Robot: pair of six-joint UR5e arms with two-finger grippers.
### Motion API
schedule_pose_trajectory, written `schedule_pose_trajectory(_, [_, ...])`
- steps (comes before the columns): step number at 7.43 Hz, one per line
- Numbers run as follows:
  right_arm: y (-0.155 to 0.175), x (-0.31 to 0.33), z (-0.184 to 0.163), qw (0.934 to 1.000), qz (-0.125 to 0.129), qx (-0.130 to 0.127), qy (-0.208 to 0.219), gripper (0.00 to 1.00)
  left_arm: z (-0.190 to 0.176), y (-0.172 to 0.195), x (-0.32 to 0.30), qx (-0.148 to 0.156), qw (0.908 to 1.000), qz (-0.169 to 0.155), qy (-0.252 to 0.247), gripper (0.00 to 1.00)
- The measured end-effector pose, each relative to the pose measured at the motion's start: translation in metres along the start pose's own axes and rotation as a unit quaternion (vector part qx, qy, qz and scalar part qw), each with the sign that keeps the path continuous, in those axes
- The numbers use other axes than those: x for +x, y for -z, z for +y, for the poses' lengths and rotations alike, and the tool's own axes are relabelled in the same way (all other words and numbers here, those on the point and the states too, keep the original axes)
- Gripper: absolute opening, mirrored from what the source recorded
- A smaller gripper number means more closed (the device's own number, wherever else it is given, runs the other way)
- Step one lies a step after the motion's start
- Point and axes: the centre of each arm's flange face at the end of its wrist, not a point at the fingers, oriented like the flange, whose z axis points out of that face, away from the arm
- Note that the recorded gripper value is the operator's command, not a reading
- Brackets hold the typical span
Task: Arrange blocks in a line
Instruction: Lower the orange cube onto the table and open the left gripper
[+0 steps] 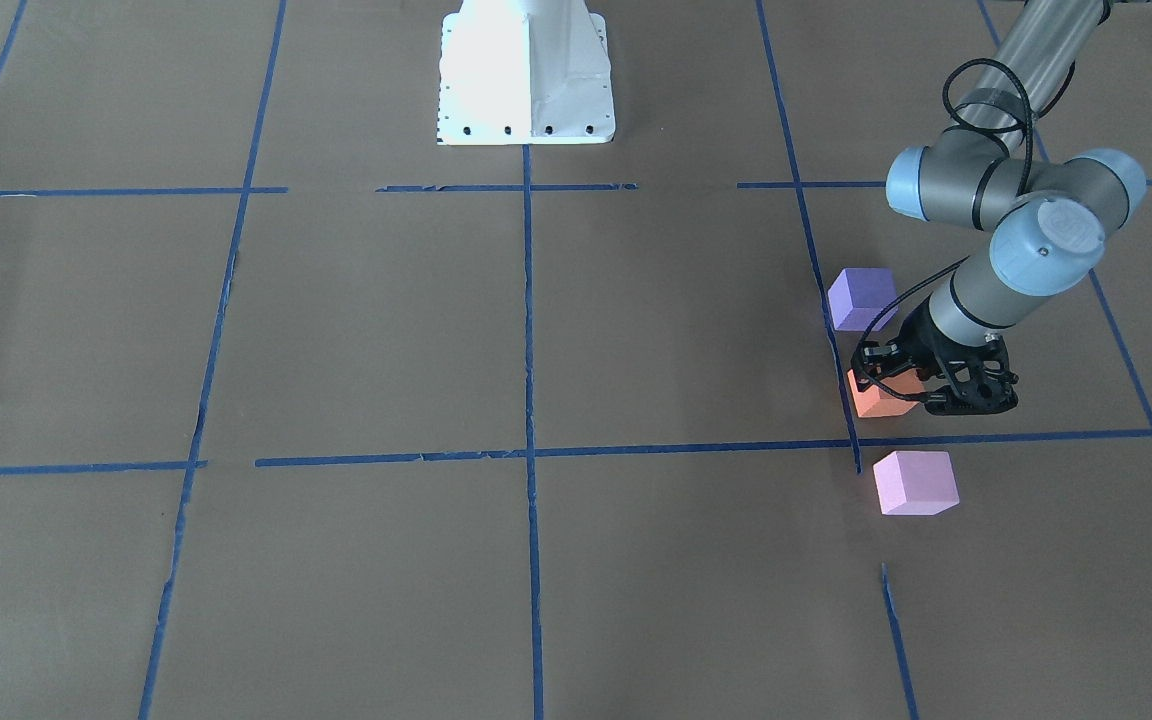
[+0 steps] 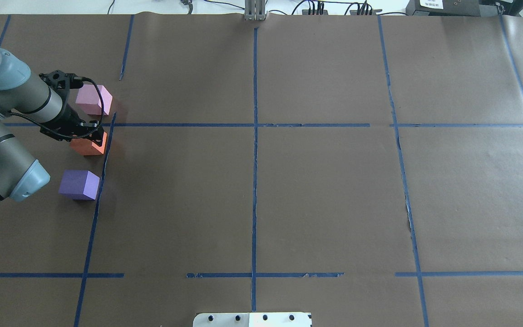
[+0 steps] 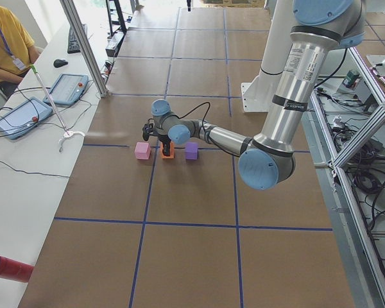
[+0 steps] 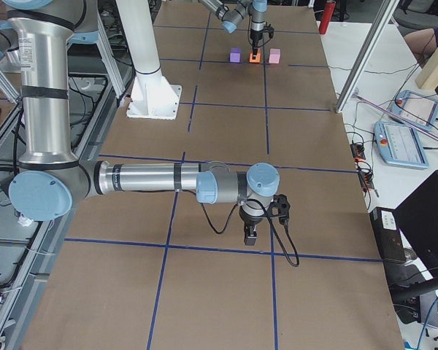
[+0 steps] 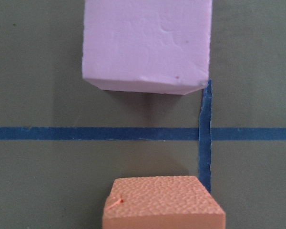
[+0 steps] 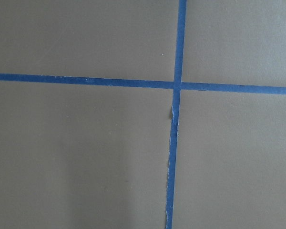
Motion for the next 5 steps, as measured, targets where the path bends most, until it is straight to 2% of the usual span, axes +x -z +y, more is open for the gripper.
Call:
schedule_pose_trajectory(2, [0.0, 0.0, 0.0, 1.0, 0.0, 0.0, 0.0, 1.0, 0.001, -0.001, -0.0023, -0.001, 1.0, -0.001, 0.001, 0.39])
schedule_pose_trajectory(4, [0.0, 0.0, 0.0, 1.0, 0.0, 0.0, 0.0, 1.0, 0.0011, -0.0019, -0.0034, -0.002, 1.0, -0.002, 0.002, 0.96])
schedule_pose_trajectory(5, [0.0, -0.0001, 0.0, 1.0, 0.0, 0.0, 0.0, 1.0, 0.001, -0.0021, -0.0036, -0.002, 1.0, -0.002, 0.002, 0.99])
